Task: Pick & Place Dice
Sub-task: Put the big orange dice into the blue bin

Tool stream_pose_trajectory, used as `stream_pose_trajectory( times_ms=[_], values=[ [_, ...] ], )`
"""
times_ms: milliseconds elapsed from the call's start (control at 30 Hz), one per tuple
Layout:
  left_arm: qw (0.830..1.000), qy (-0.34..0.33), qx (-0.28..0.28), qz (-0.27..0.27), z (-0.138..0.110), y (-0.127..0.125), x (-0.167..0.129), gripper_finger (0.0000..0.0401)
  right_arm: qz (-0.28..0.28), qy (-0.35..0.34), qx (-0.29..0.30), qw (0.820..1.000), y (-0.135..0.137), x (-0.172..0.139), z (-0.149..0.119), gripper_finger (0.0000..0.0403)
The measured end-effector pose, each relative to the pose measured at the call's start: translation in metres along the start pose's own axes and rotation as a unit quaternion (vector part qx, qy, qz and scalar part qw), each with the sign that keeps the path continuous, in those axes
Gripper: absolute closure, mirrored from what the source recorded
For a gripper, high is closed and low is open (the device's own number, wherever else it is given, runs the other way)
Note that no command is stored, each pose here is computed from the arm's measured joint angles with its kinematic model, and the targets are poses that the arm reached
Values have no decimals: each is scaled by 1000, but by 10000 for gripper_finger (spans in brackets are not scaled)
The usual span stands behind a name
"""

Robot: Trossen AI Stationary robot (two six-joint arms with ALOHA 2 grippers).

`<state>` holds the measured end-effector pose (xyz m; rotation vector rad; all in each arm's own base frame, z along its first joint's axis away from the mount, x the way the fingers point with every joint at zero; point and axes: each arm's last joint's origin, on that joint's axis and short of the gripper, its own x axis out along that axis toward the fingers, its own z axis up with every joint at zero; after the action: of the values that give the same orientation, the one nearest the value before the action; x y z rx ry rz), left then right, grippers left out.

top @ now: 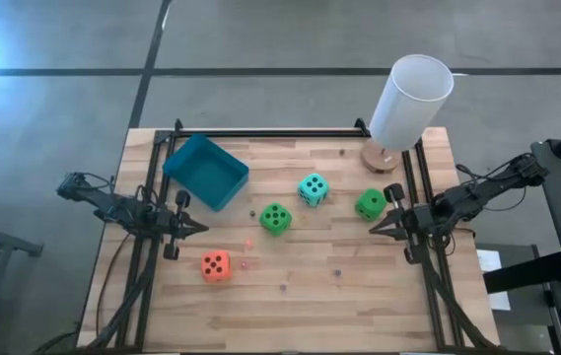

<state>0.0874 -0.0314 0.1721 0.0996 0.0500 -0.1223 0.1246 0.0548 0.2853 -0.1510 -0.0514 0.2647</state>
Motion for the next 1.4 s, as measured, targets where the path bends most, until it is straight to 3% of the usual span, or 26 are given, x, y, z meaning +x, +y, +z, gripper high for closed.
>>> stream_pose_trajectory(
  times_ms=[733, 900, 1067, 1400],
  values=[
    [1000, -2, -3, 1, 0, 0, 0, 395, 1, 4, -20, 1000, 0, 1, -1, 394],
    [999, -11, -40, 1, 1, 0, 0, 395, 1, 4, -20, 1000, 0, 1, -1, 394],
    [995, -68, -69, 1, 13, 1, -1, 395, 1, 4, -6, 1000, 0, 1, -1, 394],
    [999, -26, -46, -9, 39, 3, -3, 395, 1, 5, -2, 1000, 0, 1, -1, 394]
  ],
)
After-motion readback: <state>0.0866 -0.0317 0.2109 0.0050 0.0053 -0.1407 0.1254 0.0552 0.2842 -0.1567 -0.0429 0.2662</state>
